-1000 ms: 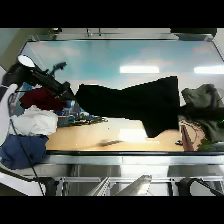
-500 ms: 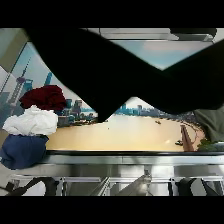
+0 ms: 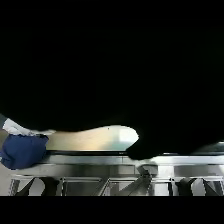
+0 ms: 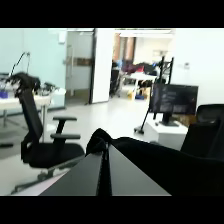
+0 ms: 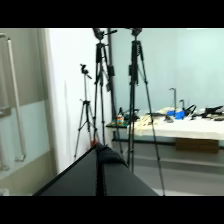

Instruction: Fold the shirts.

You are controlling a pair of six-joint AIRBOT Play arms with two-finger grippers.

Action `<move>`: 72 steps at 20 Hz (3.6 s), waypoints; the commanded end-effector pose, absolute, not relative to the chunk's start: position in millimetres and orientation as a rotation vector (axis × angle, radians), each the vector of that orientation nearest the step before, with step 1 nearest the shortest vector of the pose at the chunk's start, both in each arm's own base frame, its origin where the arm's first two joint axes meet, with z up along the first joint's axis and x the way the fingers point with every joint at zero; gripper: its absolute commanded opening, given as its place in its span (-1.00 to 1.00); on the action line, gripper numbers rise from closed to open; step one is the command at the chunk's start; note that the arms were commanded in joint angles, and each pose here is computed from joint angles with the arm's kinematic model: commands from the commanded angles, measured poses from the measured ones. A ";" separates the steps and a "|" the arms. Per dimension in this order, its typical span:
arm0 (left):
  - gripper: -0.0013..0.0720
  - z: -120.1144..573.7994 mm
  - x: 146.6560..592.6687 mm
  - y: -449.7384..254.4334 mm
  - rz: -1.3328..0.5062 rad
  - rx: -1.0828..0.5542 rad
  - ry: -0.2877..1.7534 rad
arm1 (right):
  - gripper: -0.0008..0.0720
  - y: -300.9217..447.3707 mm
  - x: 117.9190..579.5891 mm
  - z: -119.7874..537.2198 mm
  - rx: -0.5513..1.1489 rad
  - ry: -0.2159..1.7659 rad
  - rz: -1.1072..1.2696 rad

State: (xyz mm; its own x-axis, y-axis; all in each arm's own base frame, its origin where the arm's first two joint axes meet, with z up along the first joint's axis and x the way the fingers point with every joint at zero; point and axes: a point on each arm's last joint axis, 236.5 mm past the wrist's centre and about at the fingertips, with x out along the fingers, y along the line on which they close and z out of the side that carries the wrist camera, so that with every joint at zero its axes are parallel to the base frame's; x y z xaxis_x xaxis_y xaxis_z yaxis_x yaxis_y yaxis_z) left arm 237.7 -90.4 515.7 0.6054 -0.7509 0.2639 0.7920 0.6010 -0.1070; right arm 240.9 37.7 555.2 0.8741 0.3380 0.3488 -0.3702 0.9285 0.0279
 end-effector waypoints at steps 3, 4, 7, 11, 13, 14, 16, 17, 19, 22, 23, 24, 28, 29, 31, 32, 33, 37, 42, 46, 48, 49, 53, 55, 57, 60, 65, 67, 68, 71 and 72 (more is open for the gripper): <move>-0.93 450.9 289.9 -118.0 -0.982 -0.240 0.059 | -0.94 36.2 264.8 533.1 0.110 -0.269 0.497; -0.93 437.2 300.5 -125.0 -0.994 -0.250 0.112 | -0.94 34.8 268.2 526.7 0.103 -0.244 0.494; -0.93 400.3 338.8 -135.5 -0.982 -0.291 0.237 | -0.94 12.3 296.2 494.2 0.095 -0.125 0.436; -0.93 324.8 409.5 -139.6 -0.965 -0.385 0.423 | -0.94 -5.0 385.3 405.5 0.219 0.109 0.492; -0.92 273.9 458.8 -130.4 -0.889 -0.439 0.499 | -0.94 -7.0 450.3 343.3 0.275 0.221 0.492; -0.92 244.1 483.6 -123.3 -0.846 -0.449 0.528 | -0.94 -5.6 485.2 308.6 0.295 0.263 0.488; -0.92 187.0 527.3 -107.2 -0.771 -0.480 0.564 | -0.94 -4.7 548.5 239.5 0.377 0.328 0.442; -0.92 159.2 545.7 -99.4 -0.735 -0.484 0.578 | -0.94 -5.7 576.6 203.6 0.422 0.352 0.400; -0.93 112.1 577.2 -89.8 -0.705 -0.483 0.604 | -0.94 -5.6 614.8 151.0 0.480 0.355 0.349; -0.92 77.4 612.4 -81.9 -0.700 -0.458 0.596 | -0.41 -8.7 647.8 115.9 0.536 0.300 0.324; -0.55 74.8 620.1 -80.0 -0.698 -0.456 0.588 | 0.15 -10.5 652.1 115.2 0.553 0.292 0.323; 0.15 76.7 626.0 -75.1 -0.694 -0.463 0.581 | 0.36 -14.8 652.7 118.1 0.541 0.286 0.320; 0.99 112.1 612.7 -50.4 -0.731 -0.534 0.618 | 0.25 -23.3 622.5 164.4 0.526 0.267 0.432; 0.98 112.8 600.6 -44.0 -0.734 -0.554 0.680 | -0.45 -24.6 607.1 172.9 0.548 0.298 0.475; 0.71 98.0 570.3 -31.2 -0.711 -0.570 0.836 | -0.93 -38.2 581.5 169.7 0.587 0.406 0.482; 0.66 88.4 554.4 -27.7 -0.707 -0.578 0.903 | -0.94 -45.2 569.7 163.3 0.600 0.467 0.475; 0.41 81.8 540.4 -27.1 -0.704 -0.607 0.956 | -0.94 -49.9 556.6 155.5 0.612 0.532 0.475; -0.99 50.4 482.9 -44.8 -0.709 -0.684 1.131 | -0.94 -37.0 495.1 107.5 0.681 0.808 0.522; -0.98 -3.1 389.5 -49.4 -0.590 -0.623 1.374 | -0.94 -42.7 416.0 41.7 0.743 1.007 0.405; -0.04 -34.7 333.6 -45.4 -0.495 -0.589 1.488 | -0.94 -59.8 382.7 15.5 0.793 1.027 0.317; 0.24 -47.0 327.6 -45.9 -0.465 -0.602 1.490 | -0.94 -55.8 376.9 9.6 0.803 1.044 0.327; 1.00 -54.0 328.5 -45.2 -0.436 -0.615 1.487 | -0.94 -53.3 375.4 8.9 0.802 1.050 0.336; 0.98 -75.5 331.3 -48.9 -0.418 -0.637 1.514 | -0.94 -50.7 373.6 9.2 0.804 1.057 0.347; 0.94 -89.6 327.5 -58.4 -0.434 -0.646 1.559 | -0.94 -50.9 373.7 9.2 0.804 1.056 0.346; 0.94 -104.7 325.0 -70.3 -0.448 -0.636 1.598 | -0.94 -50.8 373.7 9.3 0.795 1.053 0.352; 0.94 -113.7 339.0 -95.4 -0.491 -0.667 1.556 | -0.94 -49.9 373.0 9.5 0.795 1.056 0.356; -0.07 -94.8 345.1 -109.2 -0.582 -0.699 1.531 | -0.94 -52.7 371.4 9.8 0.801 1.056 0.353; -0.94 -80.5 346.5 -111.8 -0.650 -0.668 1.526 | -0.91 -58.4 369.1 8.2 0.802 1.057 0.340; -0.93 -74.2 349.6 -112.0 -0.666 -0.660 1.520 | -0.76 -61.9 367.2 6.0 0.805 1.065 0.324; -0.93 -65.5 356.4 -111.4 -0.682 -0.645 1.503 | -0.28 -68.8 358.1 -7.3 0.786 1.124 0.283; -0.93 -64.2 357.9 -111.2 -0.683 -0.643 1.499 | -0.28 -70.6 354.7 -14.0 0.787 1.149 0.270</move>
